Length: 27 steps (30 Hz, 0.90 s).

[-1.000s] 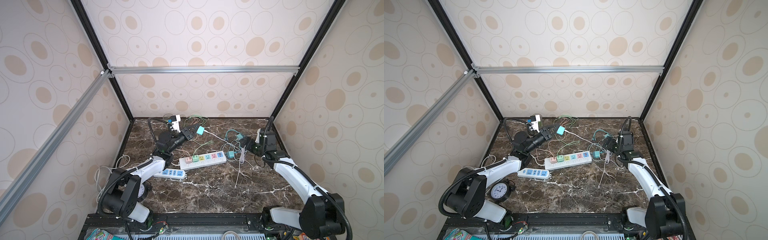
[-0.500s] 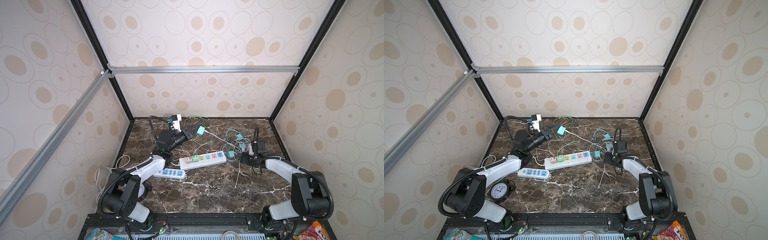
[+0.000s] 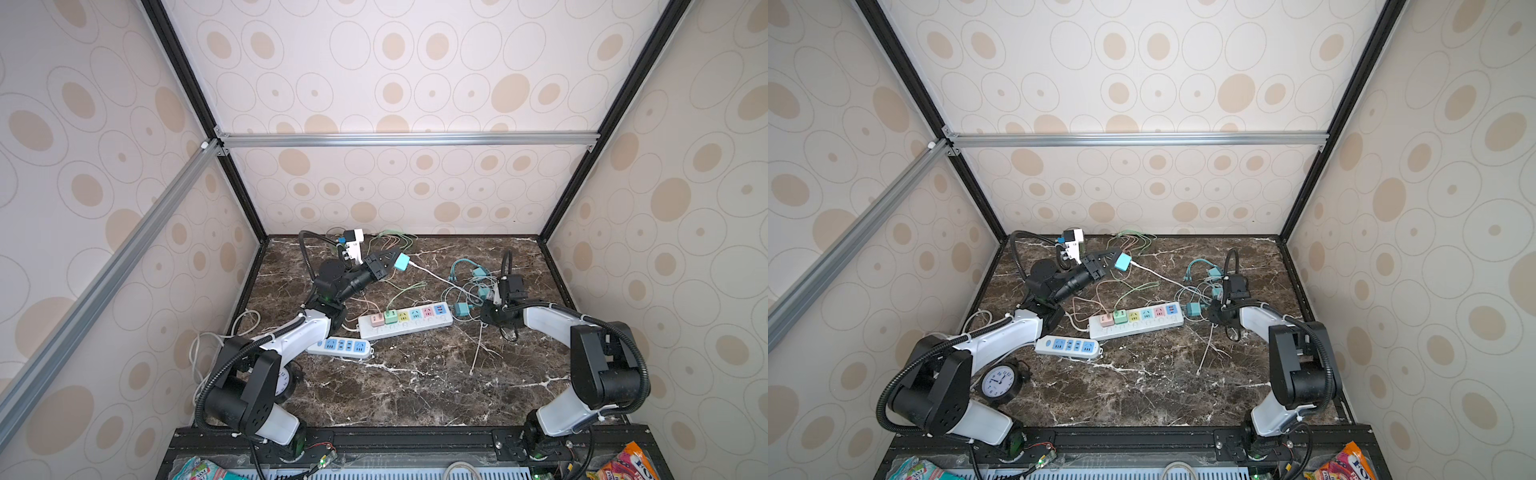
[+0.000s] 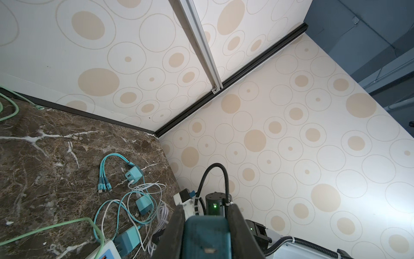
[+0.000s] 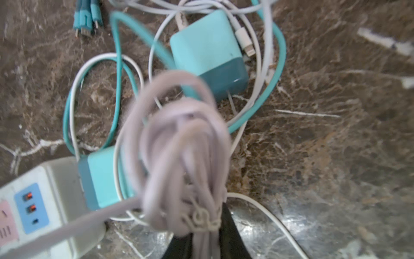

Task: Insert plugs into power strip
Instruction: Pick up the power cord from the middle-right of the table.

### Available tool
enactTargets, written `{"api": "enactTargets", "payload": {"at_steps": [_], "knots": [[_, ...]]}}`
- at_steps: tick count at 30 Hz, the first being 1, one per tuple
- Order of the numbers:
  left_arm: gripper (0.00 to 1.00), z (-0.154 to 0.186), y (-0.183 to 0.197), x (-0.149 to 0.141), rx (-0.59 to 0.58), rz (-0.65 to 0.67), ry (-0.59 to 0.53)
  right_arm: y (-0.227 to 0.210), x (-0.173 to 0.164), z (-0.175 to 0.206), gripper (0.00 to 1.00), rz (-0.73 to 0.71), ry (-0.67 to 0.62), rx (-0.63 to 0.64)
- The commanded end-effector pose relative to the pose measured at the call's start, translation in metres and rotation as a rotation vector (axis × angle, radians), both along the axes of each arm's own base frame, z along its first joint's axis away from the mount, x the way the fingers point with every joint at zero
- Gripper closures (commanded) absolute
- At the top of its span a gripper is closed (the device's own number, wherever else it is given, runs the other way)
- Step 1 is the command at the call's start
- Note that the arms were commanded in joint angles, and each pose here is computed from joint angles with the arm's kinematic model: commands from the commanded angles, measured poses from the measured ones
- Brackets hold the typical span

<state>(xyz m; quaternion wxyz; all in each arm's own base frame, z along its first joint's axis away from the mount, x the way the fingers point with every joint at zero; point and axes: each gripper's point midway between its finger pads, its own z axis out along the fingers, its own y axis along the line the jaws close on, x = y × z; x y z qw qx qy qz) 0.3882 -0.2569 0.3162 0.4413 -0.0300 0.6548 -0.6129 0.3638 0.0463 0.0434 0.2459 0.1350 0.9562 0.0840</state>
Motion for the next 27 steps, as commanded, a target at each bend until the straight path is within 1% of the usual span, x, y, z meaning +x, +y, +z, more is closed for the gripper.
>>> {"api": "enactTargets", "payload": {"at_steps": [1, 2, 3, 6, 9, 13, 15, 17, 21, 24, 27], "knots": [[1.0, 0.022, -0.004, -0.003, -0.01, -0.017, -0.073, -0.018, -0.003, 0.027, 0.95, -0.058, -0.093, -0.072], [1.0, 0.023, -0.009, -0.003, -0.009, -0.025, -0.074, -0.026, -0.005, 0.036, 0.98, -0.081, -0.119, -0.099], [1.0, 0.025, -0.014, -0.004, -0.008, -0.035, -0.079, -0.032, -0.007, 0.045, 1.0, -0.101, -0.146, -0.115], [1.0, 0.032, -0.031, -0.003, -0.003, -0.066, -0.098, -0.053, -0.009, 0.079, 1.0, -0.141, -0.244, -0.192], [1.0, 0.039, -0.056, -0.003, 0.027, -0.104, -0.125, -0.074, -0.008, 0.115, 1.0, -0.159, -0.328, -0.315], [1.0, 0.05, -0.08, -0.004, 0.044, -0.145, -0.162, -0.083, -0.007, 0.154, 1.0, -0.167, -0.412, -0.356], [1.0, 0.055, -0.082, -0.005, 0.04, -0.151, -0.173, -0.077, -0.005, 0.174, 1.0, -0.125, -0.477, -0.347], [1.0, 0.056, -0.081, -0.006, 0.043, -0.142, -0.178, -0.063, -0.002, 0.192, 1.0, -0.044, -0.548, -0.321], [1.0, 0.054, -0.068, -0.005, 0.089, -0.065, -0.179, -0.032, 0.002, 0.236, 1.0, 0.09, -0.702, -0.228], [1.0, 0.052, -0.053, -0.002, 0.11, 0.02, -0.174, -0.007, 0.009, 0.267, 1.0, 0.19, -0.812, -0.178], [1.0, 0.05, -0.045, -0.002, 0.095, 0.064, -0.178, 0.024, 0.024, 0.281, 1.0, 0.311, -0.867, -0.098]]}}
